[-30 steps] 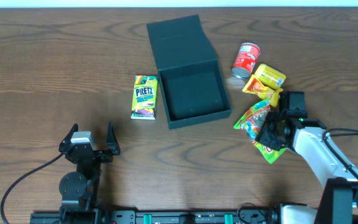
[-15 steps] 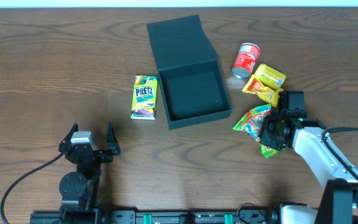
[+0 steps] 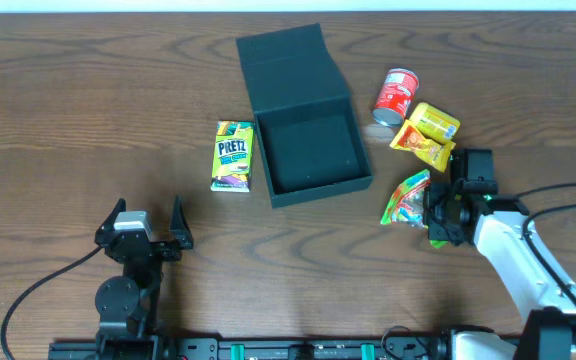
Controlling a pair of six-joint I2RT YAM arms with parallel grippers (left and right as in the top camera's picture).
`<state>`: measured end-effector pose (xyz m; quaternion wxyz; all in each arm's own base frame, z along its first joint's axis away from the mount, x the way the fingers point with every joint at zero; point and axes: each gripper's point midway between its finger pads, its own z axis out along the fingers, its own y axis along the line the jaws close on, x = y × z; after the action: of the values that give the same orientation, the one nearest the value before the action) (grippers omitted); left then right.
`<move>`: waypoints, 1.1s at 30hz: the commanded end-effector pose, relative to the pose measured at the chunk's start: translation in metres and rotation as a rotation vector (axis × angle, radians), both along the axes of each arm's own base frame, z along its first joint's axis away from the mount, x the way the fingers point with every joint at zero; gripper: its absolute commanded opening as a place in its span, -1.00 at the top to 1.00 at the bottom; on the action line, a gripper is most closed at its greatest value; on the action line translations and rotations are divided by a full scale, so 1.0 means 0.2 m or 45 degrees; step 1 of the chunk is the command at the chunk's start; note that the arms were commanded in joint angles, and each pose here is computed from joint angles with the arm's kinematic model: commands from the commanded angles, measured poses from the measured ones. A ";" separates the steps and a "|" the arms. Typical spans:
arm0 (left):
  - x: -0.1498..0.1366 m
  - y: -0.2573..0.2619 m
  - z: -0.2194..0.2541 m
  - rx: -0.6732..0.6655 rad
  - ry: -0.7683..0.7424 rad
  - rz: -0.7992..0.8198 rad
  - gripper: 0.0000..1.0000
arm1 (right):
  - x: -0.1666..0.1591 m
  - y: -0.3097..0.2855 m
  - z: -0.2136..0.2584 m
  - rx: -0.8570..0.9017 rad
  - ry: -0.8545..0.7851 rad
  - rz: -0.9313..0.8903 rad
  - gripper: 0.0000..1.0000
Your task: Pack container
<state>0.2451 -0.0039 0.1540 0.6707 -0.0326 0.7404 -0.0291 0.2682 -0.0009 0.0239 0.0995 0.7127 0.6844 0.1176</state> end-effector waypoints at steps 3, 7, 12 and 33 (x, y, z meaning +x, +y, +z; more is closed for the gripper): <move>-0.01 0.01 -0.09 0.010 0.079 0.014 -0.91 | -0.03 0.02 0.04 -0.093 -0.017 0.238 0.89; -0.01 0.01 -0.09 0.010 0.079 0.014 -0.90 | -0.02 0.05 0.08 -0.141 -0.042 0.398 0.88; -0.01 0.01 -0.09 0.010 0.079 0.014 -0.91 | 0.00 0.10 0.18 -0.220 -0.057 0.701 0.87; -0.01 0.01 -0.09 0.010 0.079 0.014 -0.91 | 0.18 0.50 0.80 -0.503 -0.233 1.709 0.86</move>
<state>0.2451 -0.0039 0.1540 0.6707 -0.0326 0.7404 -0.0291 0.2932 0.0873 0.1728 0.1762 0.1682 0.9652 0.0956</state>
